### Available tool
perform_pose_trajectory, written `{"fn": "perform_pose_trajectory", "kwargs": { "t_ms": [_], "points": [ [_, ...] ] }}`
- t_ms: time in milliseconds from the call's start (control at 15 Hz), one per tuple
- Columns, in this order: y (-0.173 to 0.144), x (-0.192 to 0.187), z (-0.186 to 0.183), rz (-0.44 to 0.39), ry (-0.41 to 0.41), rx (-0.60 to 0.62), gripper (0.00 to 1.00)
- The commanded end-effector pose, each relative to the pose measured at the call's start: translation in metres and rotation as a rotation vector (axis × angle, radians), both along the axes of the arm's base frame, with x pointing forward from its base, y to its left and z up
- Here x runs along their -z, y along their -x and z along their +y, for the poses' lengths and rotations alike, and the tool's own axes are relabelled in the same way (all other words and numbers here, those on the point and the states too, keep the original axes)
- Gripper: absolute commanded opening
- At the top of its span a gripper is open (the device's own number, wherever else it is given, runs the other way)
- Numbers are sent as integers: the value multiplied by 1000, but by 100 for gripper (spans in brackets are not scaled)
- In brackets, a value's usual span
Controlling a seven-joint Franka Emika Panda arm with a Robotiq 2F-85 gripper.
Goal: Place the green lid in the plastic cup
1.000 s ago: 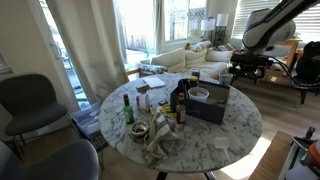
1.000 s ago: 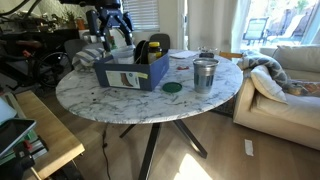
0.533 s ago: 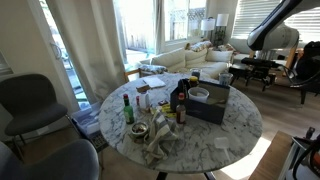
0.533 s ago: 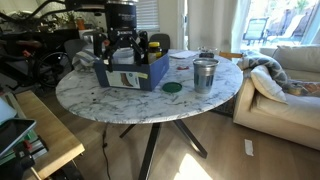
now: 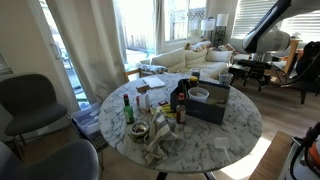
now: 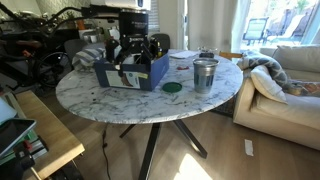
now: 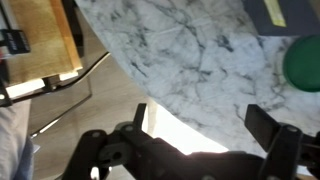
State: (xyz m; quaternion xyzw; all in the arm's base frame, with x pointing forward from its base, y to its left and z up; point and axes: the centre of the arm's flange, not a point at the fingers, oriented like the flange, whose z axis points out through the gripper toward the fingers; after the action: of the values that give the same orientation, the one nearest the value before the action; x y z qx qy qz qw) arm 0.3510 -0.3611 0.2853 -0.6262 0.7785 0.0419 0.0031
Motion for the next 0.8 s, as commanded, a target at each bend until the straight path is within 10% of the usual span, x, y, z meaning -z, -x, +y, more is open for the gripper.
{"fn": "perform_pose_trajectory", "kwargs": {
  "t_ms": [0, 467, 600, 733],
  "points": [
    [-22, -9, -33, -205, 26, 34, 100],
    [-56, -13, -36, -457, -263, 56, 100],
    [-63, -15, -49, -428, -77, 71, 100],
    [-55, -24, -38, -438, -114, 84, 100]
  ]
}}
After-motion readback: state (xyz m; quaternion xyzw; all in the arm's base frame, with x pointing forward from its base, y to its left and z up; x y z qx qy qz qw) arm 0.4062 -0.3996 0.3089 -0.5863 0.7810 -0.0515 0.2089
